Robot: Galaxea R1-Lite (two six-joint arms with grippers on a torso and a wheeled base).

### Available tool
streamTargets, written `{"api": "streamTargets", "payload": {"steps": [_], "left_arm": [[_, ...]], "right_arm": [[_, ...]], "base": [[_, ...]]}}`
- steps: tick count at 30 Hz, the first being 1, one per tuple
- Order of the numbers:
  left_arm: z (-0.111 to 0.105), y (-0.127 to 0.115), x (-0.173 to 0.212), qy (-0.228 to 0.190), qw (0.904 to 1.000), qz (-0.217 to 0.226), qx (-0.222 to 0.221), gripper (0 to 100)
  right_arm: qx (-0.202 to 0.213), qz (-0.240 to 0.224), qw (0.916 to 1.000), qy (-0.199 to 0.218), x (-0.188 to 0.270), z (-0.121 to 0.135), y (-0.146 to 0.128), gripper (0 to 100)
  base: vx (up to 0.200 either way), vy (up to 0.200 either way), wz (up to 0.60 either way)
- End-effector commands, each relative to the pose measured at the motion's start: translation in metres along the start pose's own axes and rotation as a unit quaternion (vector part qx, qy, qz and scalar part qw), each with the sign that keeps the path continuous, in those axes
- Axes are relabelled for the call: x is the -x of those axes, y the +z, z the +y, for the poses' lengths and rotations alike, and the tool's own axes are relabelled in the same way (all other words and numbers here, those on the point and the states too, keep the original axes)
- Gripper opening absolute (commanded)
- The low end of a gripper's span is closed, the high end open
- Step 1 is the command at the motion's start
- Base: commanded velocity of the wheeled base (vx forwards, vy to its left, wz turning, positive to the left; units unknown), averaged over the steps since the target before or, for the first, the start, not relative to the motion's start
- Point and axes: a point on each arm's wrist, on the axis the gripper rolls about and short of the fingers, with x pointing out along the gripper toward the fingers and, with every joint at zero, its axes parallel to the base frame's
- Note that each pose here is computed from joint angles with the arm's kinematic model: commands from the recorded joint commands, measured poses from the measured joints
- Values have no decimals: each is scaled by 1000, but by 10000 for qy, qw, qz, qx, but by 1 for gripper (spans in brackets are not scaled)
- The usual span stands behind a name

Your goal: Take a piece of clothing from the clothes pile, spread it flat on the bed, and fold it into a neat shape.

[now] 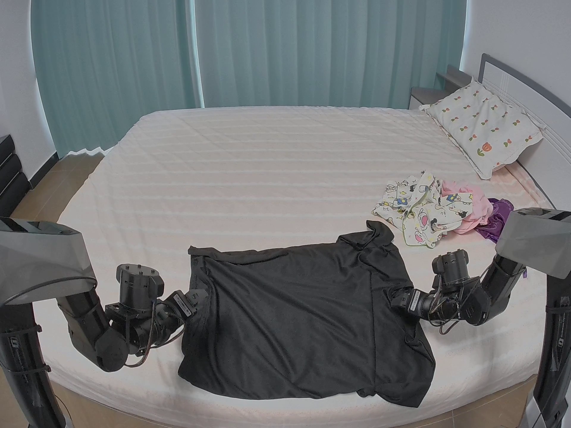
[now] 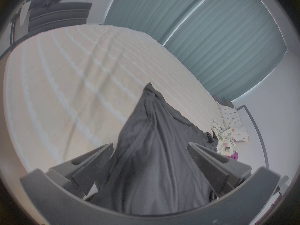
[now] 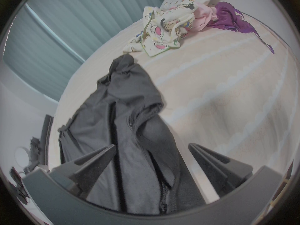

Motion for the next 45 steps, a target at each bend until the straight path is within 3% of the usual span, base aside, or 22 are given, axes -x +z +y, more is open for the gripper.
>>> {"api": "streamTargets", "payload": {"steps": [1,8,12,17,21,28,29,35,39,42,45], "left_arm": [[-1,-12,13,-59,9998,187,29,100],[5,-19,10,81,9994,318,74,100],[8,-28,8,191,9987,469,8,100],[15,-33,7,322,9978,586,-6,100],[17,-35,5,387,9973,626,-15,100],[22,-38,8,474,9963,713,-13,100],[23,-39,9,494,9960,738,-15,100],[26,-41,12,537,9954,793,-44,100],[29,-42,16,575,9948,843,-71,100],[31,-45,18,611,9940,904,-108,100],[31,-50,21,640,9926,1003,-227,100]], "right_arm": [[278,244,9988,-320,-15,-9,-20,0],[65,-241,9994,-253,6,-9,7,0],[-187,-526,9979,-315,23,-24,27,0],[-424,-447,9964,-576,21,-51,29,0],[-571,-464,9958,-536,15,-64,31,0],[-703,-953,9921,-412,-6,-86,35,0],[-733,-1031,9911,-406,-6,-89,38,100],[-946,-1344,9861,-259,2,-96,58,100],[-1500,-1542,9766,36,29,-90,71,100],[-1664,-1462,9749,218,47,-90,70,100],[-1719,-1238,9773,68,49,-94,56,100]], "base": [[0,0,0],[0,0,0],[0,0,0],[0,0,0],[0,0,0],[0,0,0],[0,0,0],[0,0,0],[0,0,0],[0,0,0],[0,0,0]]}}
